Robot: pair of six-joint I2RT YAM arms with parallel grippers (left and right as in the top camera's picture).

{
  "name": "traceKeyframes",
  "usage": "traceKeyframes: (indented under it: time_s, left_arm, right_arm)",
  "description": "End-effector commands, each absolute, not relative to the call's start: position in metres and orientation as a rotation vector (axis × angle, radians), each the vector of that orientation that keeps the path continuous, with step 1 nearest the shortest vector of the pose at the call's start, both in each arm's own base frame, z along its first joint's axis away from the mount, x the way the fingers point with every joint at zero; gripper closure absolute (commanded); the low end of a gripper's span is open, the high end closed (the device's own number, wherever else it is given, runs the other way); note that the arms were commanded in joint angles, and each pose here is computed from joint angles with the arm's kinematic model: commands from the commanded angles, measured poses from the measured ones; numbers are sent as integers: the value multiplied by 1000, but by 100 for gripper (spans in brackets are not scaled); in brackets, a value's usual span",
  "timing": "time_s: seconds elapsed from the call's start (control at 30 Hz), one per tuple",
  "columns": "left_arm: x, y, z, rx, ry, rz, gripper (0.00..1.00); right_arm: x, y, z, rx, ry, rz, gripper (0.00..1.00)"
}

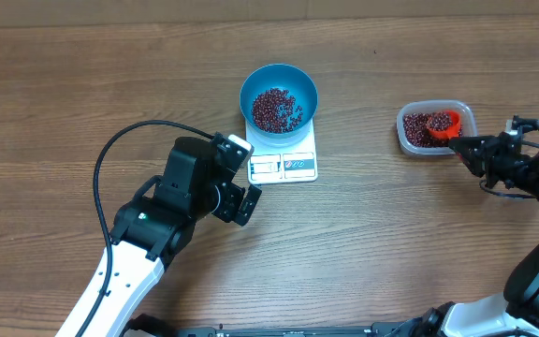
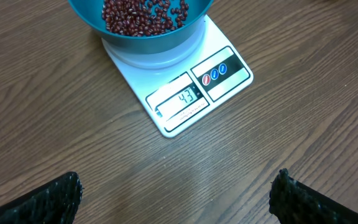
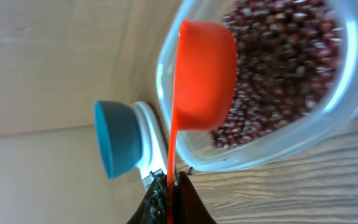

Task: Scoop item into bowl and weigh 150g on scale
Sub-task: 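Scoop more beans from the tub and lift the scoop, then carry the filled scoop over the teal bowl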

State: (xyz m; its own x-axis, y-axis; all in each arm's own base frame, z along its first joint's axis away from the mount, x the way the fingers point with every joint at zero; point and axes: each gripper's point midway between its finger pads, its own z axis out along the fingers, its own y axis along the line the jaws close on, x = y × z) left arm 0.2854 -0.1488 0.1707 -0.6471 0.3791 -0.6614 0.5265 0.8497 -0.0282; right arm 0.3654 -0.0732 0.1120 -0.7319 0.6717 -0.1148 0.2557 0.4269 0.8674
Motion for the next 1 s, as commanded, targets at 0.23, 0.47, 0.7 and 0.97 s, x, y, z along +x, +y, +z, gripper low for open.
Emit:
traceKeyframes:
  time_s: [0.23,0.47,0.7,0.97]
  left_arm:
    - [286,-146,167,642,2363,-277,0]
    - [286,-146,167,642,2363,-277,1]
    - [286,-146,167,642,2363,-277,1]
    - [286,-146,167,642,2363,-277,0]
  right_arm:
    - [364,-49,151,558,2076,1497,96]
    - [364,-33,174,445,2027,1565,96]
    - [370,-3,186,384,2057,1624,96]
    - [390,61,209,212,2106,1705,96]
